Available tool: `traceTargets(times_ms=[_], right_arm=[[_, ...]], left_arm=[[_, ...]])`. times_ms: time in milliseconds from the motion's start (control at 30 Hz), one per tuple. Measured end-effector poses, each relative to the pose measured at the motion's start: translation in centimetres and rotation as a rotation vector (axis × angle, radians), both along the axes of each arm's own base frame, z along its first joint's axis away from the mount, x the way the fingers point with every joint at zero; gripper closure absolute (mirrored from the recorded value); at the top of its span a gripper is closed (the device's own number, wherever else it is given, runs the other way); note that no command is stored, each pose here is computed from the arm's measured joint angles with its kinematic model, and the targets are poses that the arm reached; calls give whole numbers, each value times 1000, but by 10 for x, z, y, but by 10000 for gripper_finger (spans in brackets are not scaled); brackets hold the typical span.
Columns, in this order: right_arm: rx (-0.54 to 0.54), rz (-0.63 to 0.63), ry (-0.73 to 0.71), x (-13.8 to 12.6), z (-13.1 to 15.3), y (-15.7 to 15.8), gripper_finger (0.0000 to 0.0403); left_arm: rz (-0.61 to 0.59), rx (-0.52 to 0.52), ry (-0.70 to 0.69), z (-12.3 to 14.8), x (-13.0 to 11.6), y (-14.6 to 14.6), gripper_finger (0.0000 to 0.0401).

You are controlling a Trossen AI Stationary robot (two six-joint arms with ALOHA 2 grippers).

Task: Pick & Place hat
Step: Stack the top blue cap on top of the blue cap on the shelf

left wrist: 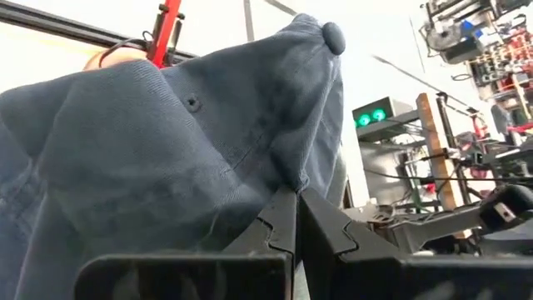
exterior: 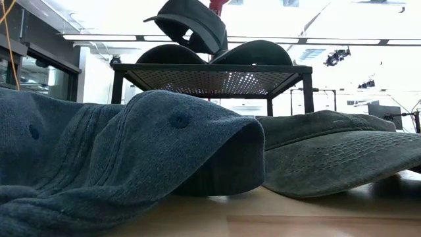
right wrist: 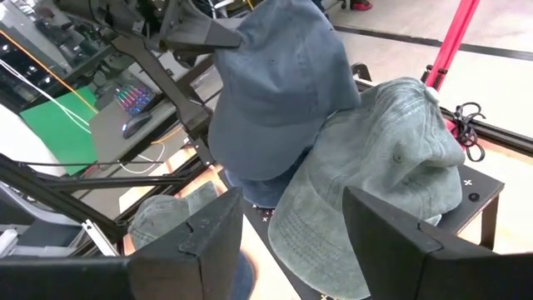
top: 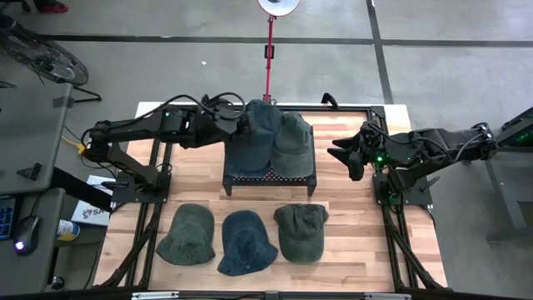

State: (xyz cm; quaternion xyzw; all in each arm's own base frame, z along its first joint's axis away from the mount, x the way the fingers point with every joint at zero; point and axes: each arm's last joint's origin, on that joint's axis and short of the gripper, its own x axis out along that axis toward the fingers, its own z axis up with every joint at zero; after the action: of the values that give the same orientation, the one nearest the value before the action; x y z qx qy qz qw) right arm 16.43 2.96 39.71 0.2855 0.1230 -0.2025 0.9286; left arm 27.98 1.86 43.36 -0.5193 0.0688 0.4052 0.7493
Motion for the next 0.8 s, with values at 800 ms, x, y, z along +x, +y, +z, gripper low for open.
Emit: traceTargets(times_ms=[800], right_arm=[[-11, -11, 20, -1, -2, -1, 203]], left_arm=[[35, -110, 228, -53, -2, -1, 401]])
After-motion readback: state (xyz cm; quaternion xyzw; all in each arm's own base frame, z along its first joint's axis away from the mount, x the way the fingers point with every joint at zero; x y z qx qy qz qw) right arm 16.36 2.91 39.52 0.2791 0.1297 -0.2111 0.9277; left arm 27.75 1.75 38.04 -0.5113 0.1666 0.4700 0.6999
